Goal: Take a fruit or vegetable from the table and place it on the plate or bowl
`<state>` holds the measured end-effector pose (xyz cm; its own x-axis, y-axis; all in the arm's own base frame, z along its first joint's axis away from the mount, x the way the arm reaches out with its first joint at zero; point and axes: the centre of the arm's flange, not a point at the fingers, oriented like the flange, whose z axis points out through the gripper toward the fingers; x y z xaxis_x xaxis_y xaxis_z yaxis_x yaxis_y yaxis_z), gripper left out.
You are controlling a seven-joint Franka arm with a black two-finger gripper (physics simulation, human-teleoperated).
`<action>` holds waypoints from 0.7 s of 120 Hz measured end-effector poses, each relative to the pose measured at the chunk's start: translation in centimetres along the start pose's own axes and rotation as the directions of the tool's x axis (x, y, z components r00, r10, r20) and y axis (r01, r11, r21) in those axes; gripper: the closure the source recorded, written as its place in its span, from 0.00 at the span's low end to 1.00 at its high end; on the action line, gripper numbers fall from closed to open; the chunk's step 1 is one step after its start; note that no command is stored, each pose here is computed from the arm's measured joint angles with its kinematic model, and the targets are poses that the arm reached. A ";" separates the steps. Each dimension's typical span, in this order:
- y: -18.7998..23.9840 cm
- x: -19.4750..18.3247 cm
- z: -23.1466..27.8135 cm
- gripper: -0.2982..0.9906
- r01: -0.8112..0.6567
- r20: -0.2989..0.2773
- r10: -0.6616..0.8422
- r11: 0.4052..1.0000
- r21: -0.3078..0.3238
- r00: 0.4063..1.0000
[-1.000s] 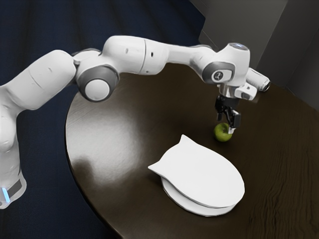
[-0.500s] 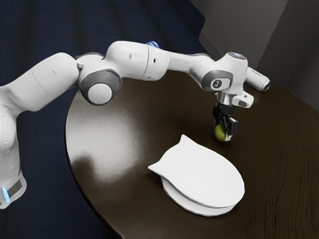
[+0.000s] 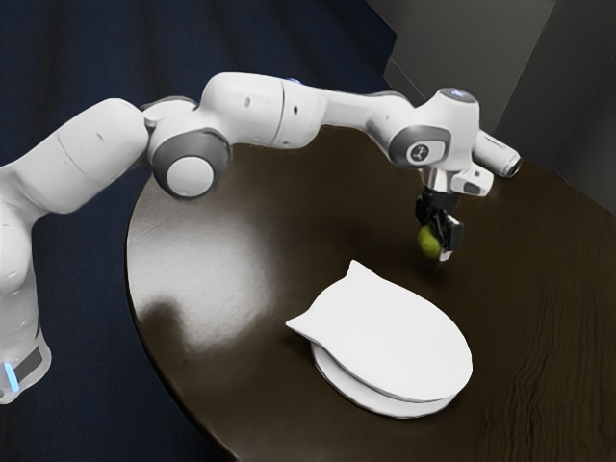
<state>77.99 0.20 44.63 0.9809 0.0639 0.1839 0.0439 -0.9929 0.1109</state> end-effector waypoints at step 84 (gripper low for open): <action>14.0 -16.7 -17.9 0.66 -0.176 0.164 0.164 0.983 0.060 0.973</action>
<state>58.82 -12.97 60.56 0.9924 -0.1174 0.0371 -0.1181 -0.9928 0.0184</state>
